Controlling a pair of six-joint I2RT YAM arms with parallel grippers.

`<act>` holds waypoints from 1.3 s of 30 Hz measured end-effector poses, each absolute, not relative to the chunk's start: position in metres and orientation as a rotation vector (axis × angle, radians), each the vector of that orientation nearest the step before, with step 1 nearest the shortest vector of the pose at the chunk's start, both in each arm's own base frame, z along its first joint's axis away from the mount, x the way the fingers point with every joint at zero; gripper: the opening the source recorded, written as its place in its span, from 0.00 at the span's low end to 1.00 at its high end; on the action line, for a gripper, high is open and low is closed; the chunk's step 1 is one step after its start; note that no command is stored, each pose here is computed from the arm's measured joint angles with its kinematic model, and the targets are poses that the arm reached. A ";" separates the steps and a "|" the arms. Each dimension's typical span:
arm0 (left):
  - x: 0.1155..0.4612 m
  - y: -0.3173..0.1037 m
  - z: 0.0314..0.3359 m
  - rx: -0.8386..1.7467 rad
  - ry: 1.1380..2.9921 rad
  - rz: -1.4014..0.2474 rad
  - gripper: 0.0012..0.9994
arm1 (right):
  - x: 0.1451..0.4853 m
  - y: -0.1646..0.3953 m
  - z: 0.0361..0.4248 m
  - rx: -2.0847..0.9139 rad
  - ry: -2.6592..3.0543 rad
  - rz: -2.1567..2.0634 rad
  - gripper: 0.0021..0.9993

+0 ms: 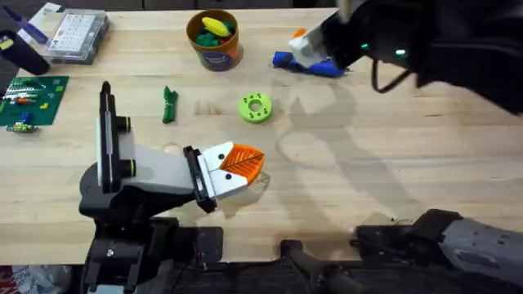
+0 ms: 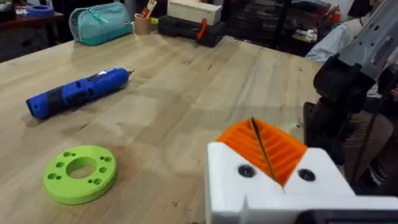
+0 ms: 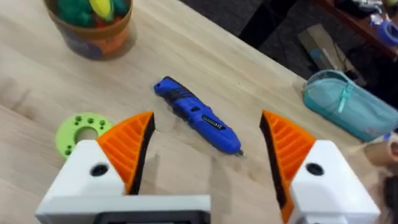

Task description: Pick up the gripper from the table and insert it into the empty holder that is missing its gripper. Then pick up a screw, insert it into the mounting hole, and use the screwdriver to tighten it. Finally, clean up the table by picking up the vegetable and placing it into the bucket.

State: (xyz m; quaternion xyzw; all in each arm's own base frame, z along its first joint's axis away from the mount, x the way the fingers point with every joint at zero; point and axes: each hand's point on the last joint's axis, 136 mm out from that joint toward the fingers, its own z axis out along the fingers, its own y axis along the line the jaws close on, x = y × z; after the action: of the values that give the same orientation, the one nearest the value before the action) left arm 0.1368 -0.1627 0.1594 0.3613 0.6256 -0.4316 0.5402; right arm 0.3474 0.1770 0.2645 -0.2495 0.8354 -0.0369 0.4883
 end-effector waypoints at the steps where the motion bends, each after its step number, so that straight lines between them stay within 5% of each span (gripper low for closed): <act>1: 0.137 -0.163 0.159 0.859 1.487 -1.026 0.01 | 0.344 0.174 0.270 -0.569 2.030 -0.068 0.99; 8: 0.137 -0.163 0.159 0.859 1.487 -1.026 0.01 | 0.326 0.162 0.290 -0.384 2.044 0.048 0.99; 39: 0.137 -0.163 0.159 0.859 1.487 -1.026 0.01 | 0.326 0.162 0.290 -0.384 2.044 0.048 0.99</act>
State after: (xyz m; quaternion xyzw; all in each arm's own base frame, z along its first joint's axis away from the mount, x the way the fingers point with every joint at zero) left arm 0.1367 -0.1627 0.1594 0.3614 0.6255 -0.4317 0.5402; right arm 0.3263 0.1619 0.2895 -0.1591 0.8474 0.0197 0.5062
